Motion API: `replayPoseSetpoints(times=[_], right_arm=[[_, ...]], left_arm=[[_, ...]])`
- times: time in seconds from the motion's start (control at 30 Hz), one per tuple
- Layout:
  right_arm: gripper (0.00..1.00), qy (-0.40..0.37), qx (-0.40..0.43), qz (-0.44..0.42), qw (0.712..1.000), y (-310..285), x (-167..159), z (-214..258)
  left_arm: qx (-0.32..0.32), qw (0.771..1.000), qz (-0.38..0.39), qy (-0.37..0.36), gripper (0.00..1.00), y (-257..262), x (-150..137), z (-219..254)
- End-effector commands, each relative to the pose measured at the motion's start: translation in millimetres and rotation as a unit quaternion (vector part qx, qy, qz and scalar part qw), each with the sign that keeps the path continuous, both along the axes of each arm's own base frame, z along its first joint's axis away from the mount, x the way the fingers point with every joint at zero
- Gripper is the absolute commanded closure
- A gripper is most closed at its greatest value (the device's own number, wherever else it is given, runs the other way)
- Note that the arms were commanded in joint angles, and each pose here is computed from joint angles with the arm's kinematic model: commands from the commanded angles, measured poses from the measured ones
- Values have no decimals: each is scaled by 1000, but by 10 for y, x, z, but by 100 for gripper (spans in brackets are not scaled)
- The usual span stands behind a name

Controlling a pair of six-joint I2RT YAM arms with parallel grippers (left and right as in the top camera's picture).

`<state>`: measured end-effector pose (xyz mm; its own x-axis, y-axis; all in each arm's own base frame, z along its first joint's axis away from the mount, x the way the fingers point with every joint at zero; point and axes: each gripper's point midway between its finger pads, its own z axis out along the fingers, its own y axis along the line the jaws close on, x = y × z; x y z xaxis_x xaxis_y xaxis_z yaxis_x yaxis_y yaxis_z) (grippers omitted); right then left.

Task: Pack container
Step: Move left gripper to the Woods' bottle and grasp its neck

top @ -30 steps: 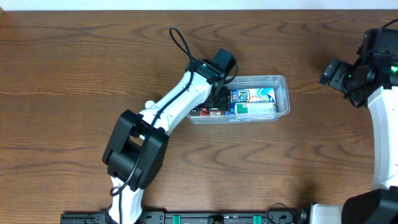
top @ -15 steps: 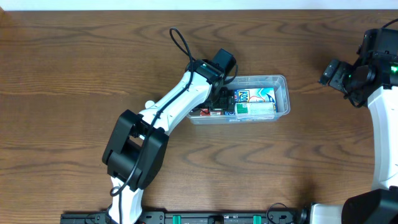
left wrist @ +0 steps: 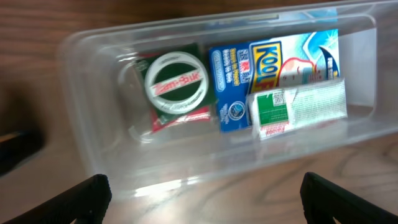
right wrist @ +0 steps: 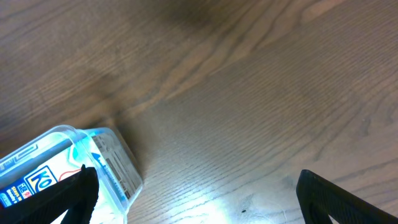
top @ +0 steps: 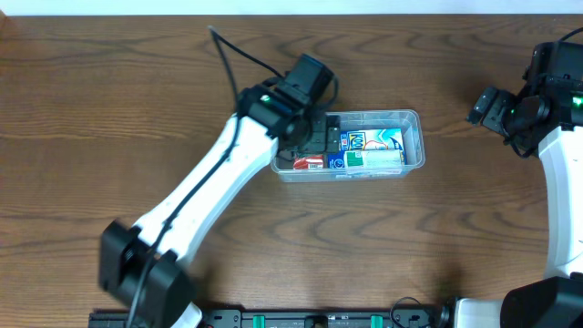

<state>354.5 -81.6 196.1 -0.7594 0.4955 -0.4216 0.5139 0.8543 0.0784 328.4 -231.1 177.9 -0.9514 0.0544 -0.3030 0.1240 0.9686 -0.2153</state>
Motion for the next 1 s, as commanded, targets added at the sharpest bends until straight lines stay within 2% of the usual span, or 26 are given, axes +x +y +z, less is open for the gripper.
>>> replayPoseSetpoints(times=[0.0, 0.13, 0.4, 0.67, 0.97], right_arm=[[1, -8, -2, -9, 1000, -39, 5, 57], [1, -7, -2, -9, 1000, -38, 4, 56], [1, -7, -2, -9, 1000, -38, 4, 56], [1, -7, -2, -9, 1000, -38, 4, 56], [1, -7, -2, -9, 1000, -38, 4, 56]], left_arm=[[46, 998, 31, -26, 2, 401, 43, 178], [81, 993, 84, 7, 2, 871, 41, 119], [94, 979, 178, 44, 2, 1562, 133, -61], [125, 979, 133, 85, 2, 1749, -14, -364], [121, 981, 124, 91, 2, 1729, -45, -646]])
